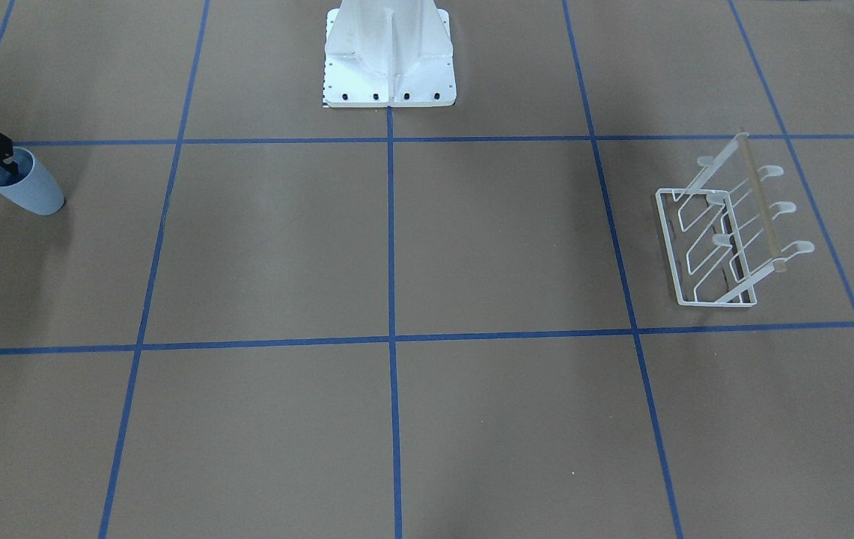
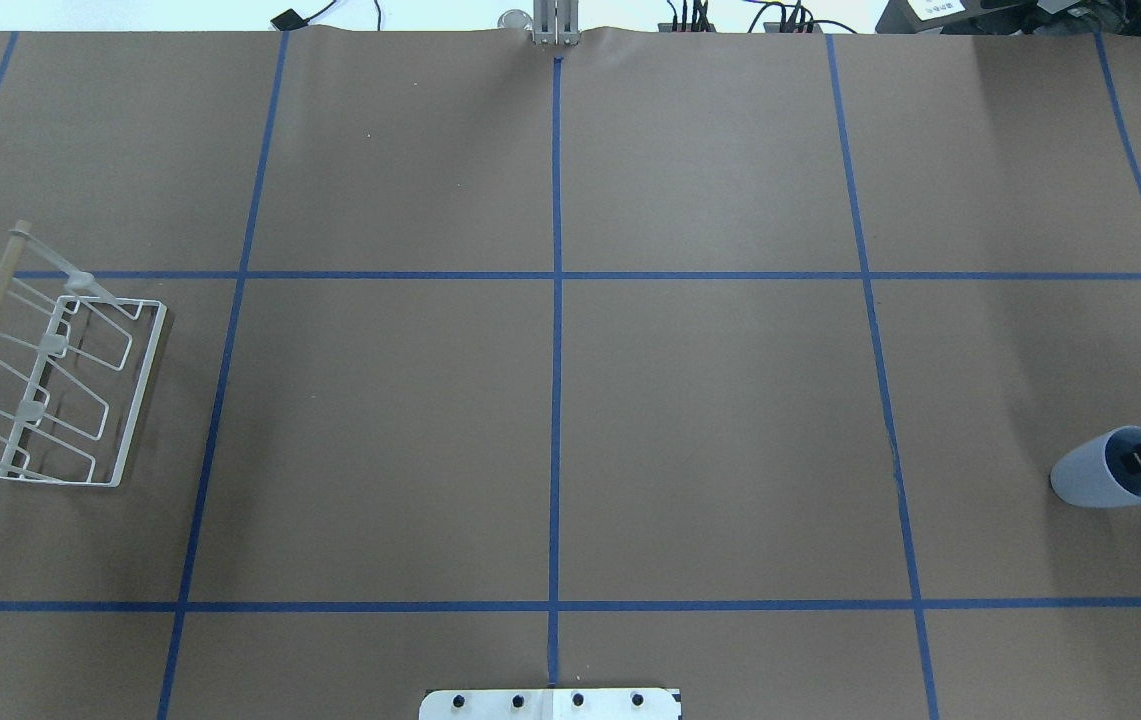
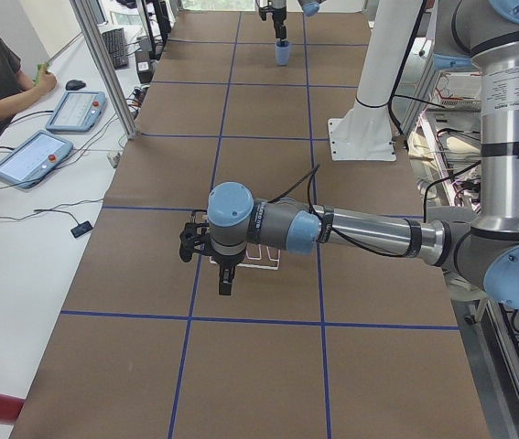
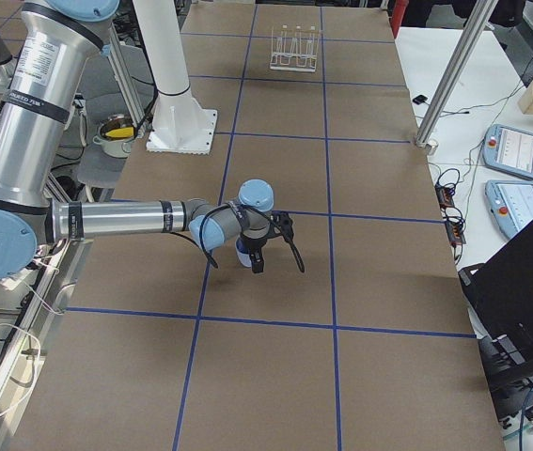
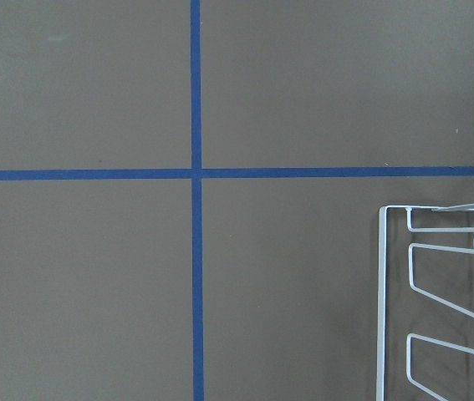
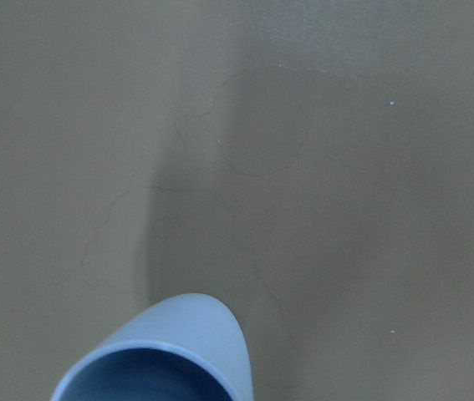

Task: Hang cup on cup holder
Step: 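Lower the right gripper to the light blue cup and grasp its rim, then lift the cup with the right gripper toward the table center while the left arm approaches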

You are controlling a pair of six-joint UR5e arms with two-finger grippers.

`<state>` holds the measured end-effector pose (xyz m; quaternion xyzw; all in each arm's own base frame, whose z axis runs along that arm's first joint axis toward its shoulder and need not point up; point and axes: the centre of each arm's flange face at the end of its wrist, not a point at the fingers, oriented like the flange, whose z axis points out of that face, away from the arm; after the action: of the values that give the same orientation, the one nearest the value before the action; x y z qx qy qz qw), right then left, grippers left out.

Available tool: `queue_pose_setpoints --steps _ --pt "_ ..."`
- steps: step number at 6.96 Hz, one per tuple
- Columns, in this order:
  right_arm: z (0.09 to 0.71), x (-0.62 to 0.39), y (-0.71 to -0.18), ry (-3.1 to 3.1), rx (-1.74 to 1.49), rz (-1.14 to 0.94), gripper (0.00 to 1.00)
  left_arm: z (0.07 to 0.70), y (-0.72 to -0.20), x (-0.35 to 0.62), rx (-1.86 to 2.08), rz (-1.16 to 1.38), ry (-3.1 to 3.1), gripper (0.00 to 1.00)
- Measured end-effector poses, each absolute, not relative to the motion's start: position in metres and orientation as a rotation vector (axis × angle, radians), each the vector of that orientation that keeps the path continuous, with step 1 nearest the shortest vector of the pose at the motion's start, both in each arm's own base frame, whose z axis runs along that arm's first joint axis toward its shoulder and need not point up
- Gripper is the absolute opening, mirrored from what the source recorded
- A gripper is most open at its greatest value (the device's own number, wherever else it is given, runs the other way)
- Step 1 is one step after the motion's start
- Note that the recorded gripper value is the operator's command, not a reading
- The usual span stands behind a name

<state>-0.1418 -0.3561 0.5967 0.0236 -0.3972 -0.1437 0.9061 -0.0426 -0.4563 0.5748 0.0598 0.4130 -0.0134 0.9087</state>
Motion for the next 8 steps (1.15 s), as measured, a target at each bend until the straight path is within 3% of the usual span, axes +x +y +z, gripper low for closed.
queue_pose_setpoints --steps 1,5,8 --pt "0.598 -0.146 -0.356 -0.82 0.041 -0.299 0.0 0.574 -0.456 -0.043 0.125 -0.027 0.851 0.98" --pt "0.589 -0.149 -0.361 -0.836 0.04 -0.27 0.0 0.574 -0.456 -0.043 0.124 -0.028 0.85 0.98" --pt "0.548 -0.117 -0.375 -0.952 0.094 -0.225 0.0 0.573 -0.456 -0.042 0.123 -0.027 0.853 0.98"
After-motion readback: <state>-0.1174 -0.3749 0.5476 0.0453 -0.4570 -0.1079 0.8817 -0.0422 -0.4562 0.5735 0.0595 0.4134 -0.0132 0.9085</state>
